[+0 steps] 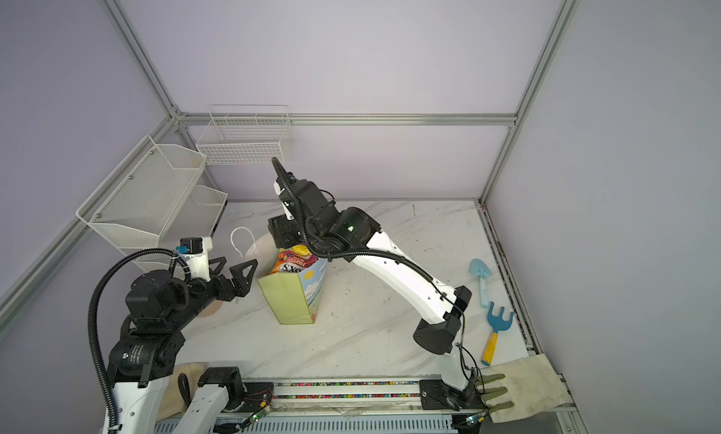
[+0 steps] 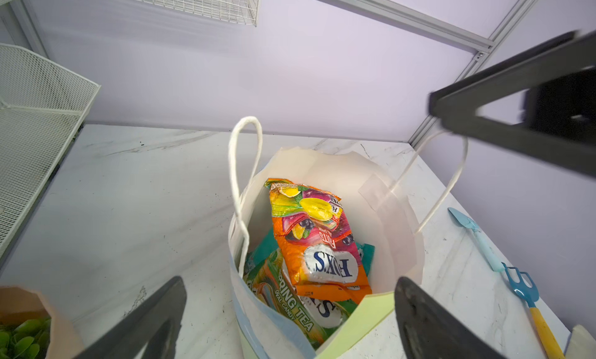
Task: Place the snacks into the paper bag
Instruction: Move the paper bag to the top-center of the table.
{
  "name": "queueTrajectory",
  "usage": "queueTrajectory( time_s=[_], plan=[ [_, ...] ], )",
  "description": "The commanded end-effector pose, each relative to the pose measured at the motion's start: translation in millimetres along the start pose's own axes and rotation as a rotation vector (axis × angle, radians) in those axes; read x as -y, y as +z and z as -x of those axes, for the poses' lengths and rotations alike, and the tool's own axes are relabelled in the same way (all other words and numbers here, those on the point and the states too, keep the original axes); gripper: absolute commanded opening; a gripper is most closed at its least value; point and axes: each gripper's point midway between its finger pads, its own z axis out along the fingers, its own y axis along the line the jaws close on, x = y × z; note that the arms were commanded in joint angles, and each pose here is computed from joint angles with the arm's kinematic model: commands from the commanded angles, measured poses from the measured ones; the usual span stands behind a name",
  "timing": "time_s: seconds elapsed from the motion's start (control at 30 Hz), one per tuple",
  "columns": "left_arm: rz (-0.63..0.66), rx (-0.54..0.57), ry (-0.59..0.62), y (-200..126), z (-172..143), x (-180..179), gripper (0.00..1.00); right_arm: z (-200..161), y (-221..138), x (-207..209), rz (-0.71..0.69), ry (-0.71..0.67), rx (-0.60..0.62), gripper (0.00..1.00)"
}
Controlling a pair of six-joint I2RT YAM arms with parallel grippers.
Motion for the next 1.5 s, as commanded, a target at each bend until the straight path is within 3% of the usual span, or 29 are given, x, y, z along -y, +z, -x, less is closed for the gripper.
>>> queueTrajectory(
  time_s=[0.0, 0.17, 0.37, 0.8, 1.07, 1.2, 1.3, 1.47],
  plan=[
    [0.014, 0.092, 0.005, -7, 33, 3, 0.98, 15, -17, -7, 0.040, 0.038, 0.064, 0.67],
    [0.016, 0.096, -0.005, -2, 46, 4, 0.96, 23, -46, 4, 0.004, 0.051, 0.124, 0.67],
    [0.011, 0.082, -0.030, 10, 57, 3, 0.90, 4, -54, 21, -0.051, 0.099, 0.081, 0.67],
    [-0.025, 0.082, -0.052, 17, 70, 10, 0.45, -45, -31, 46, -0.084, 0.138, -0.039, 0.68],
    [-0.043, 0.084, -0.056, 14, 72, 14, 0.31, -43, -13, 57, -0.046, 0.164, -0.027, 0.68],
    [-0.073, 0.077, -0.067, 17, 71, 19, 0.28, -44, 2, 57, 0.048, 0.183, -0.017, 0.67],
    [-0.093, 0.076, -0.077, 19, 71, 21, 0.24, -41, 6, 63, 0.086, 0.218, -0.002, 0.62],
    [-0.128, 0.083, -0.089, 20, 72, 26, 0.17, -32, 0, 58, 0.147, 0.235, 0.036, 0.30]
  ],
)
